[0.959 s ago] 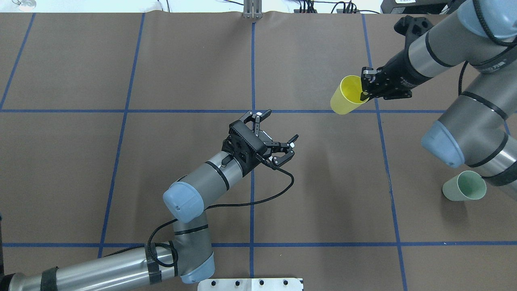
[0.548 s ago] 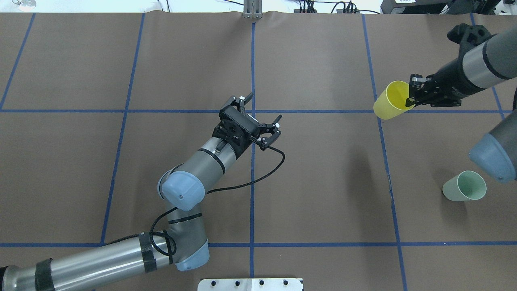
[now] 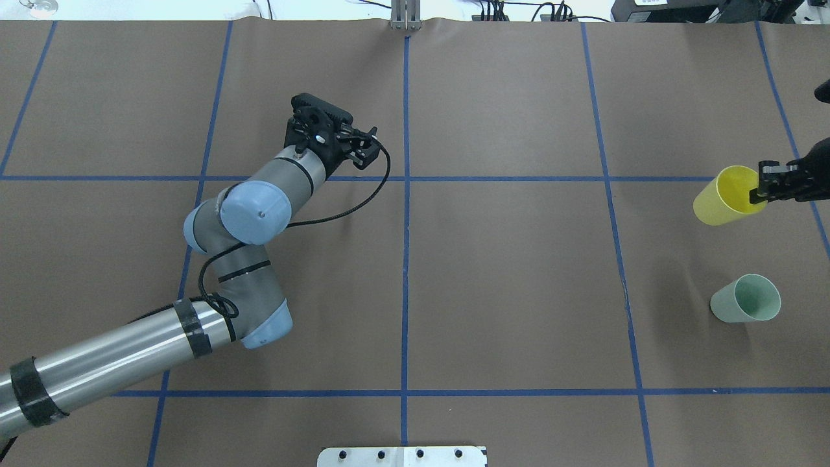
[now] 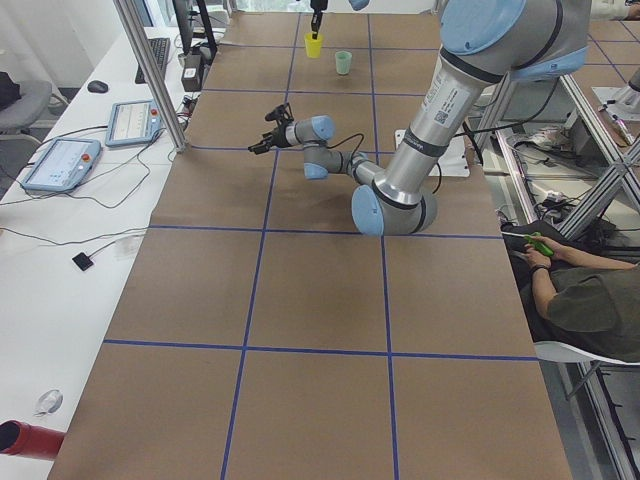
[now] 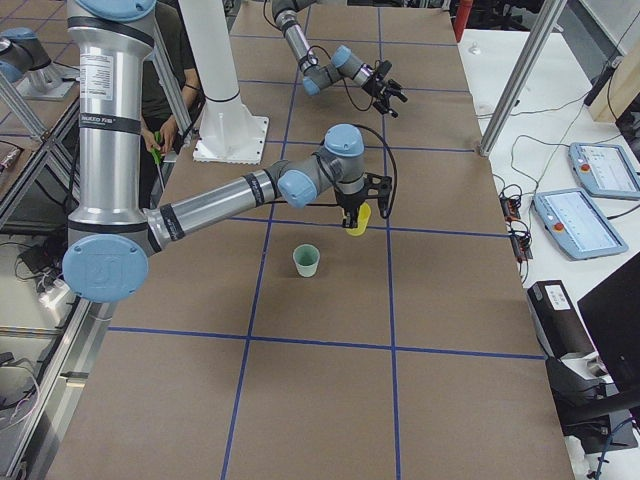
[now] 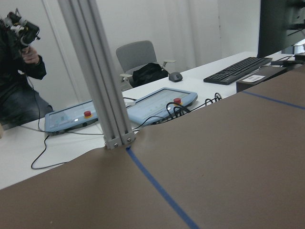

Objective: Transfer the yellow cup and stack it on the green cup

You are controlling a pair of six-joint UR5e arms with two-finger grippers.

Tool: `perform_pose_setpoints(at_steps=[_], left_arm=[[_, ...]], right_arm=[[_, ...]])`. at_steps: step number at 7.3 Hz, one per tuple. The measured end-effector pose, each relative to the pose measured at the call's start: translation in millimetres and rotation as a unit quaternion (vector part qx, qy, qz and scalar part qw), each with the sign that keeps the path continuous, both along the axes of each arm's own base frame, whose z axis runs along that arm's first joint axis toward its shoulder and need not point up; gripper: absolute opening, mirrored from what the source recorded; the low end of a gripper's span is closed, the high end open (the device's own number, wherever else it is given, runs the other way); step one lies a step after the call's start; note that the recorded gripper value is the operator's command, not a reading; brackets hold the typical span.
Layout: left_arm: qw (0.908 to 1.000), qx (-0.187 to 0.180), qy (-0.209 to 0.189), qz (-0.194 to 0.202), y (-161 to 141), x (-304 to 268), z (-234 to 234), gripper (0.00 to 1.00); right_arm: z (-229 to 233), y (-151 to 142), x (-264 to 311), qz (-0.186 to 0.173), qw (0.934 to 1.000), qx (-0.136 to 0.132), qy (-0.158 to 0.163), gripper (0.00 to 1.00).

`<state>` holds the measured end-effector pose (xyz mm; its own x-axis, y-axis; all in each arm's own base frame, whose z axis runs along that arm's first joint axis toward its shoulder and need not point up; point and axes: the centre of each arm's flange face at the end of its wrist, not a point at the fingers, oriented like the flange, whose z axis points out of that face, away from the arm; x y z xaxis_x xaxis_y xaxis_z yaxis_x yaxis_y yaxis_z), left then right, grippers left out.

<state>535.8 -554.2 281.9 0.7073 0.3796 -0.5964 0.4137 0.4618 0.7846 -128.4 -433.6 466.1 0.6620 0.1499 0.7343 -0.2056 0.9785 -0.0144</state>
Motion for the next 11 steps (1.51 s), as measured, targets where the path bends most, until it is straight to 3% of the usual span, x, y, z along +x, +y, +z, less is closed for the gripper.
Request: perform_pose_setpoints(at_steps=[2,4,11], left_arm=[[0.9964,-0.078,0.026,0.019,-44.1,-37.9,13.5,1.0],[0.9909,-0.118,0.053,0.036,-62.0,-57.0,19.5,1.0],[0.9889,-0.128,0.065,0.04,-64.2,-61.1,19.1,1.0]], right_arm=[[19.5,38.2,22.3,-0.024,0.9997,-0.005,0.008,0.0],[35.6,53.9,26.1,-0.042,0.9989,-0.021,0.007,0.0],[56.9,64.2,18.3,-0.066,0.9963,-0.055,-0.007,0.0]])
